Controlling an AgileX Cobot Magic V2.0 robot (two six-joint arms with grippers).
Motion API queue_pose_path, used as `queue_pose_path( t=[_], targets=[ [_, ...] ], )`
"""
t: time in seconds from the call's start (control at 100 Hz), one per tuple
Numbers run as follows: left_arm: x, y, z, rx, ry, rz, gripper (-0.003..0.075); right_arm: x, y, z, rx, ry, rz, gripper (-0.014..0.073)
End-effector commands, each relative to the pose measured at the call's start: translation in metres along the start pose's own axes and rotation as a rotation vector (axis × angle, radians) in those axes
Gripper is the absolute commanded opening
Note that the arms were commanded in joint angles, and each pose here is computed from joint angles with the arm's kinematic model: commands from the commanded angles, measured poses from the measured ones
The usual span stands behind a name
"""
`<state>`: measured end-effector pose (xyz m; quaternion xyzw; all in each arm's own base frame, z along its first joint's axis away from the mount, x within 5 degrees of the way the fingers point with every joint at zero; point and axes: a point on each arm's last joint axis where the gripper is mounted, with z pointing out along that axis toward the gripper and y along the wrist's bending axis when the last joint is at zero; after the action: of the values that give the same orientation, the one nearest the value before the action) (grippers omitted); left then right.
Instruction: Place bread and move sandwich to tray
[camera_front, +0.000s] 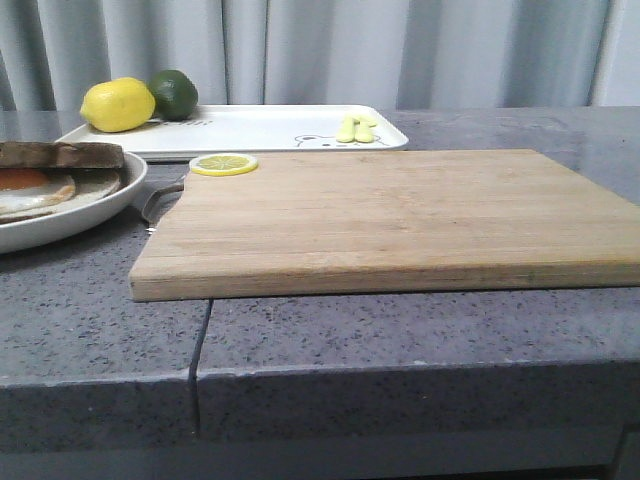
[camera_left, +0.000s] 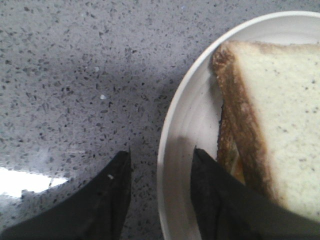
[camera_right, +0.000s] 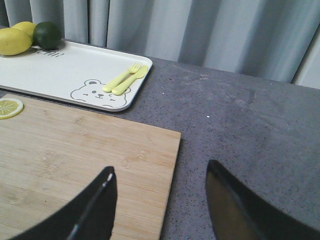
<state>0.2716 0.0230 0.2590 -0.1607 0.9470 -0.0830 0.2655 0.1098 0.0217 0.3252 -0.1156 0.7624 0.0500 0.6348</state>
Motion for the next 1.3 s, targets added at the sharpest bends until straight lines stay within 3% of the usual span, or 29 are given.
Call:
queue_pose_path(
  t=[0.0,0.68,0.8,1.0,1.29],
  targets=[
    [-0.012,-0.006,-0.007,0.039,-0.086,-0.023,0.0258,-0.014,-0.005,-0.003,0.05,-0.087,0.004,0.0414],
    [-0.013,-0.005,0.017,0.055,-0.029,-0.049,0.0237,-0.014,-0.005,-0.003,0.05,-0.087,0.004,0.0414],
    [-0.013,-0.005,0.017,0.055,-0.029,-0.049,0.0182,-0.014,-0.005,-0.003,0.05,-0.087,0.004,0.0414],
    [-0.013,-0.005,0.017,0.055,-0.027,-0.049,-0.0018,-0.014,-0.005,-0.003,0.05,-0.087,0.004,0.0414],
    [-0.013,-0.007,0.017,0.083,-0.025,-0.089,-0.0019,-0.014,-0.005,-0.003,0.05,-0.087,0.004,0.0414]
  ],
)
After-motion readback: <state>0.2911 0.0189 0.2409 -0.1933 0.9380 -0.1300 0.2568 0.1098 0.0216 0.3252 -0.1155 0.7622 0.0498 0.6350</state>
